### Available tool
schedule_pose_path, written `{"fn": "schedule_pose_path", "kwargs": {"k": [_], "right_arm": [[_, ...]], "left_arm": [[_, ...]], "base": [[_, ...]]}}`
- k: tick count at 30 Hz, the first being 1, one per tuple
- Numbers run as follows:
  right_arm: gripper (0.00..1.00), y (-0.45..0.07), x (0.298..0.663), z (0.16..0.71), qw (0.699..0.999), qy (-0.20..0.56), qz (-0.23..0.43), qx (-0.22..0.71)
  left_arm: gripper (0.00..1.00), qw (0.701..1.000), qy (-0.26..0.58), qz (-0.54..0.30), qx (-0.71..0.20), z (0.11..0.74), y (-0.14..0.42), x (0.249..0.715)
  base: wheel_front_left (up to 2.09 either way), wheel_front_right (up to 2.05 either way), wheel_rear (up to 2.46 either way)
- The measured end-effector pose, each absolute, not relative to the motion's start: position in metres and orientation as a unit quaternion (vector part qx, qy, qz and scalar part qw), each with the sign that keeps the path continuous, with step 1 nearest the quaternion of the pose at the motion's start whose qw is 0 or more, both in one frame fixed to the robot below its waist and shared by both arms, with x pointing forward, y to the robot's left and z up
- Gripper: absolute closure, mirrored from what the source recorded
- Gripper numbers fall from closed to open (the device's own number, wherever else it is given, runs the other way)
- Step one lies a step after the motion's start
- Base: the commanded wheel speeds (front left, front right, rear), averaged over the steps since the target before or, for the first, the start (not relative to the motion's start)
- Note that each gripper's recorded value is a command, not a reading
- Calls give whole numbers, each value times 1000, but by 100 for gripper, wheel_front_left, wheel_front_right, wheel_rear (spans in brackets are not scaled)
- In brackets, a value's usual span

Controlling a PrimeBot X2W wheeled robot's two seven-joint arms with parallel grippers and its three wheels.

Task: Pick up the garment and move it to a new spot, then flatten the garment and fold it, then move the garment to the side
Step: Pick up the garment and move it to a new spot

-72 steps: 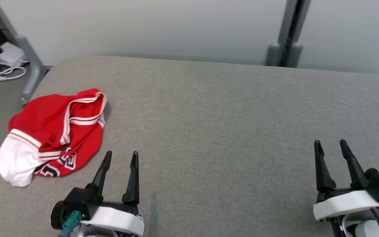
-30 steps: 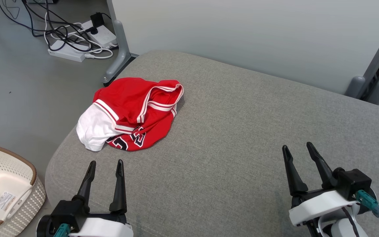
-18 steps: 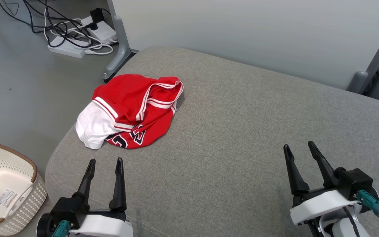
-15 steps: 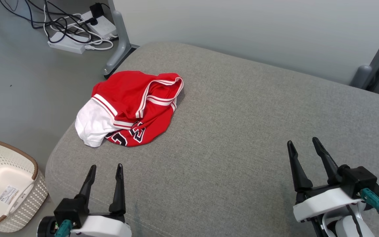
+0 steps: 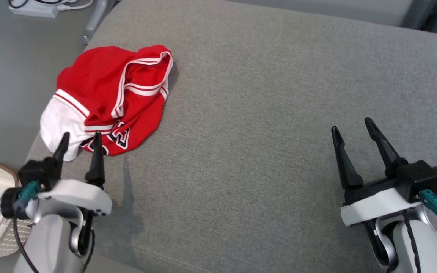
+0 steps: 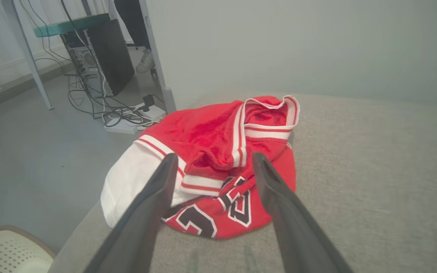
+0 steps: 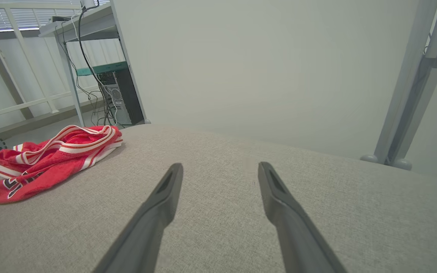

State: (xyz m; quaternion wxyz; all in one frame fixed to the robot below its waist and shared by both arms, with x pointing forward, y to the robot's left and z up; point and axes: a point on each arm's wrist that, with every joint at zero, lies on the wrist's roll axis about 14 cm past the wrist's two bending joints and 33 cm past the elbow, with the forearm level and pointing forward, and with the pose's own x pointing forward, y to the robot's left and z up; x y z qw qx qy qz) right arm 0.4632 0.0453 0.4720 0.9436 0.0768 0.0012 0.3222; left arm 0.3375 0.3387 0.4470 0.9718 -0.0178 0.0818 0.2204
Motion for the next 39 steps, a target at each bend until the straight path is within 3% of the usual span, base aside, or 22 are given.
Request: {"fn": "schedule_pose_path", "kwargs": {"k": [8, 12, 20, 22, 28, 35, 39], "right_arm": [[0, 18, 479, 448, 954, 22, 291, 69], [0, 3, 484, 436, 959, 34, 273, 64], [0, -13, 488, 424, 964, 46, 254, 59], [0, -15, 488, 423, 965, 47, 251, 58], [0, -16, 487, 426, 965, 44, 251, 55], [0, -13, 481, 443, 965, 27, 254, 56], [0, -13, 476, 458, 966, 11, 252, 62]], "left_arm": [[0, 972, 155, 178, 4, 422, 350, 392], [0, 957, 243, 156, 7, 387, 351, 406], [0, 943, 286, 166, 17, 367, 366, 420], [100, 941, 294, 167, 15, 362, 366, 420], [100, 948, 273, 159, 16, 369, 364, 424], [100, 971, 162, 174, 18, 425, 373, 440], [100, 983, 97, 149, -36, 460, 352, 454]], "base": [[0, 0, 0], [0, 0, 0], [0, 0, 0], [0, 0, 0], [0, 0, 0], [0, 0, 0], [0, 0, 0]]}}
